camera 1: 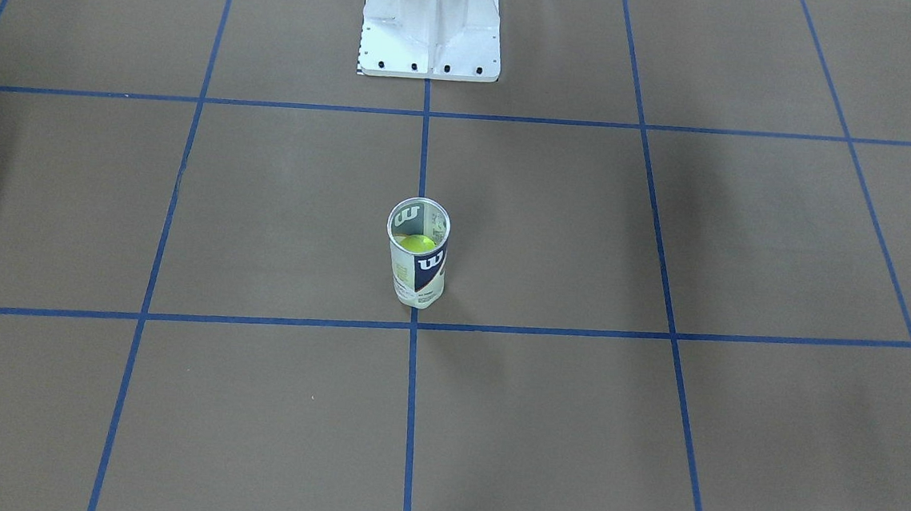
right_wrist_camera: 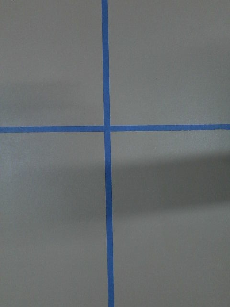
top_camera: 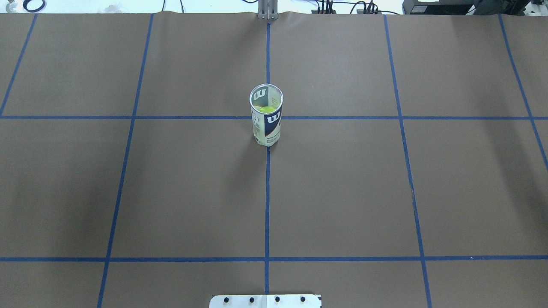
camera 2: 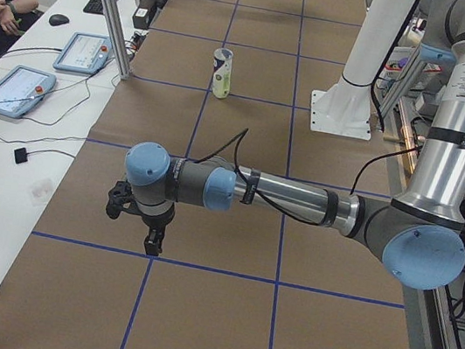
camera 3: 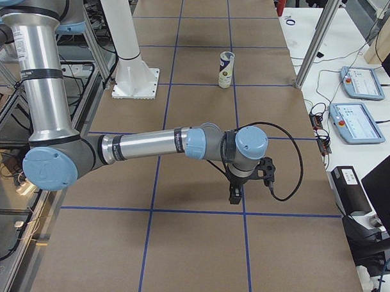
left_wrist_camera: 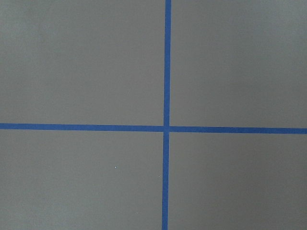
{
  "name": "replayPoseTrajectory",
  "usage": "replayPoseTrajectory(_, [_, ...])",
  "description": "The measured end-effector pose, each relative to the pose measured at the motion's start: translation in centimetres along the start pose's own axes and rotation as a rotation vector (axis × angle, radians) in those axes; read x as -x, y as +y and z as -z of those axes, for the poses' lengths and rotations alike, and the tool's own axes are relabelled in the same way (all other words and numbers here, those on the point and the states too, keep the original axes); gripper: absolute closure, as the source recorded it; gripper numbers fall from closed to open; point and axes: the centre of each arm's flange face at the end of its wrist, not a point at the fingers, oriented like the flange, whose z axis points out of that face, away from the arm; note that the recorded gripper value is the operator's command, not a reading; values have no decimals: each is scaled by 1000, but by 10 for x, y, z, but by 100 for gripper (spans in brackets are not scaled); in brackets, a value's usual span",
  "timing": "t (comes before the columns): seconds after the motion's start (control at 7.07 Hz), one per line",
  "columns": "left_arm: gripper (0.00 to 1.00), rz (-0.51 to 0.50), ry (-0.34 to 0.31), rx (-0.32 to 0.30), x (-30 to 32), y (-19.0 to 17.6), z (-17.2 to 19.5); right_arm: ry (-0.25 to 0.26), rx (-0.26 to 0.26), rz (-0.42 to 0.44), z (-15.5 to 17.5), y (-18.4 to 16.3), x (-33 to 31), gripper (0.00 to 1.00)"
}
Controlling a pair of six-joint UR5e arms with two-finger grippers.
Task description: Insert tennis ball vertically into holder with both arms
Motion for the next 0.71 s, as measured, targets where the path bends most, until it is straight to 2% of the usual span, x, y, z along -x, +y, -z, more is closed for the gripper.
replayPoseTrajectory(0.71, [0, 0, -22, -2, 3, 1, 0, 7, -4, 20, -15, 17, -16, 0])
